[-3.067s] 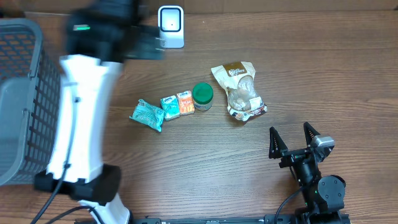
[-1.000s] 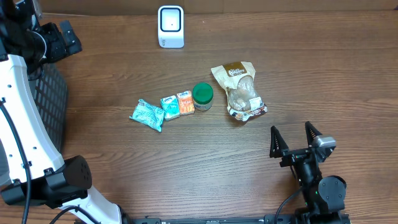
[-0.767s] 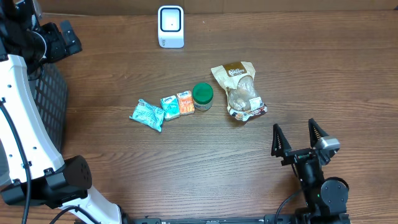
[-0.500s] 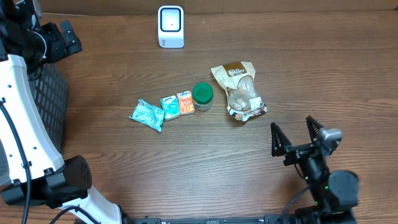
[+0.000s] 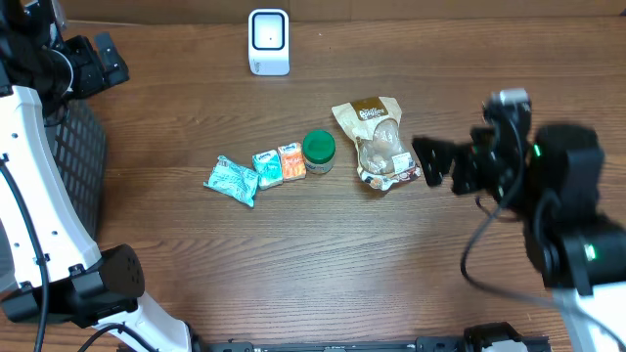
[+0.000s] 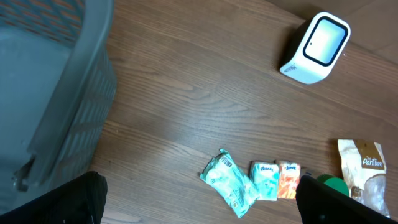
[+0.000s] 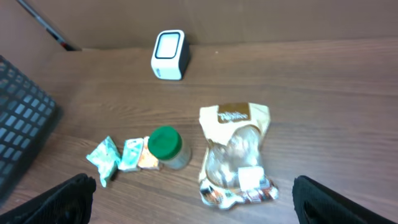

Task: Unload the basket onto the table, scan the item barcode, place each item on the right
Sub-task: 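Reach the right gripper forward and grasp the clear plastic bag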

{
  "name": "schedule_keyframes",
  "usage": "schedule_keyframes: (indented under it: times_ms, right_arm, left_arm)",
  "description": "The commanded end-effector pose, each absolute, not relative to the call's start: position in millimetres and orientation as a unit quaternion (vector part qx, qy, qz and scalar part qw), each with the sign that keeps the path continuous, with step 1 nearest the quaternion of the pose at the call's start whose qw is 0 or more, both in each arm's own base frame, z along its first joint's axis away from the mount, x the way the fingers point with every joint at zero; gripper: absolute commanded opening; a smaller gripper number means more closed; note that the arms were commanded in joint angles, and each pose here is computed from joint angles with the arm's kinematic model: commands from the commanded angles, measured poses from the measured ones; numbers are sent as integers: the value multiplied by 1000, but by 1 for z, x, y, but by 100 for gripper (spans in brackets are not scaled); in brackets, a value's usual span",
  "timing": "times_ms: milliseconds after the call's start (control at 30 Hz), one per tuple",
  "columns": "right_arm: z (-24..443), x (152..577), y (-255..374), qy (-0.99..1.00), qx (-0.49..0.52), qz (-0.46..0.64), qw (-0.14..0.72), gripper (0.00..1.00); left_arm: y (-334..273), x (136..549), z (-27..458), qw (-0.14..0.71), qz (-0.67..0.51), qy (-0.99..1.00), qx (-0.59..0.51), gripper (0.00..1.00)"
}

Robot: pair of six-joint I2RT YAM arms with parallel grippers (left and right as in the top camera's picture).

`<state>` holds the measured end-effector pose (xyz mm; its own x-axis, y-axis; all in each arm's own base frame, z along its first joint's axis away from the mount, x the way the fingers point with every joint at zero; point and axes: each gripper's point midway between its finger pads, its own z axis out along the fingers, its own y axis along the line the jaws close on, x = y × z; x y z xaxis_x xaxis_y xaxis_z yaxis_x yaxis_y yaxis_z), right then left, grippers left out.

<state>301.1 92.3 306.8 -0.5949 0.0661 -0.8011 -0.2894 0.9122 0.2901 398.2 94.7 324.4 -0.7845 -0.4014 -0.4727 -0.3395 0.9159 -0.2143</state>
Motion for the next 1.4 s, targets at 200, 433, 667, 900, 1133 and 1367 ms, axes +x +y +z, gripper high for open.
schedule_keyframes:
  times_ms: [200,433,667,900,1133,1367]
  right_arm:
    - [247,358,168,871,-111,387,279,89]
    - [168,384,195,912,-35,361,190,68]
    - [131,401,232,928,-48,297,218,73]
    - [128,415,233,936,-84,186,287,75]
    - [118,403,253,925,-189,162,288,85]
    - [111,412,221,951,-35,117,282,81]
  left_arm:
    - [93,398,325,265,-62,944,-186,100]
    - [93,398,325,265,-62,944,-186,100]
    - [93,398,325,265,-62,944,-186,100]
    - [93,398,325,265,-62,944,-186,100]
    - [93,398,325,265,-62,944,-186,100]
    - [93,398,325,265,-62,944,-186,100]
